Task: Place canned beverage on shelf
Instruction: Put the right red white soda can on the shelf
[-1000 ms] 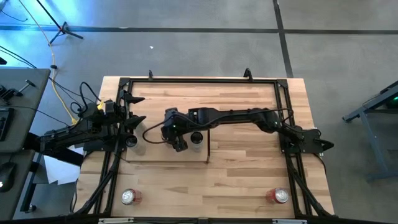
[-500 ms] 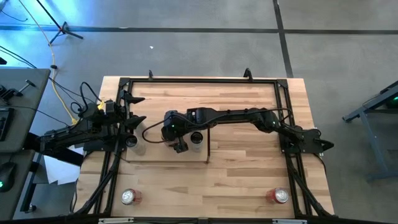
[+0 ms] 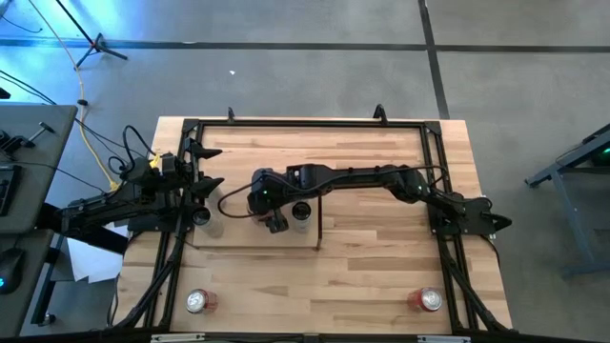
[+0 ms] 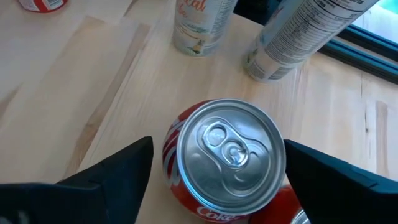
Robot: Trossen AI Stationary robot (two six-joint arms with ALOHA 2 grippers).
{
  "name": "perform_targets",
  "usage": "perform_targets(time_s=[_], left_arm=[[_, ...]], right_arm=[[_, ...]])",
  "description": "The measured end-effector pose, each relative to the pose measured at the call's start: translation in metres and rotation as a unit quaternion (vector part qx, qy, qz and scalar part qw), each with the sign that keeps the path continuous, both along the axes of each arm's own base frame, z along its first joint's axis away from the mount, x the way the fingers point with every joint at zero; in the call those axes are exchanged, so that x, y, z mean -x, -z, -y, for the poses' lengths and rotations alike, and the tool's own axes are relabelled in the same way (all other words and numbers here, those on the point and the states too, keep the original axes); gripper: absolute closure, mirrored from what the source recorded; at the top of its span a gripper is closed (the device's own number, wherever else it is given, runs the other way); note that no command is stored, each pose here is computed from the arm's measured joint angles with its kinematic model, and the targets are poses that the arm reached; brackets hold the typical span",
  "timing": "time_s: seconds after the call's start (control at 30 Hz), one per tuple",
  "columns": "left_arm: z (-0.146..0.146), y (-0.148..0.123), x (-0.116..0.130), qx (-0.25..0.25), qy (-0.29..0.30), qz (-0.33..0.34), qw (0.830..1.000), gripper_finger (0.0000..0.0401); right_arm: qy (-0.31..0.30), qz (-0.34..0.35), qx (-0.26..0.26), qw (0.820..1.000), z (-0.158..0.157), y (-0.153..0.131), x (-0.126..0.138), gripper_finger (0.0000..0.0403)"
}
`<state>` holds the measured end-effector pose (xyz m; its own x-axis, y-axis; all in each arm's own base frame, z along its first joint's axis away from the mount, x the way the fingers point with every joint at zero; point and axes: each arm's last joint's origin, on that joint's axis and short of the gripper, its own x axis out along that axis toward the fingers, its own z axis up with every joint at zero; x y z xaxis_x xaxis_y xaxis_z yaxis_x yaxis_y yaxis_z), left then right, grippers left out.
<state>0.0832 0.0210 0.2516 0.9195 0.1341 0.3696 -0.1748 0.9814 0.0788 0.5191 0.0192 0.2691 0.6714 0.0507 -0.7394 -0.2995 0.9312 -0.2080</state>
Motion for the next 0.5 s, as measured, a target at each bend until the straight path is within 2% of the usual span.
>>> perform_targets(time_s=[0.2,0.5], left_arm=[[0.0000,0.0000,0.0000,0.000,0.000,0.000,1.000,0.0055],[0.0000,0.0000,0.0000,0.000,0.000,0.000,1.000,0.0055]], right_arm=[[0.003,0.004,-0.002,1.000,0.0009,-0.0005,-0.0006,0.0092],[-0.003,0.037,0.004,0.999,0.0015,-0.0049,-0.0051,0.0099]])
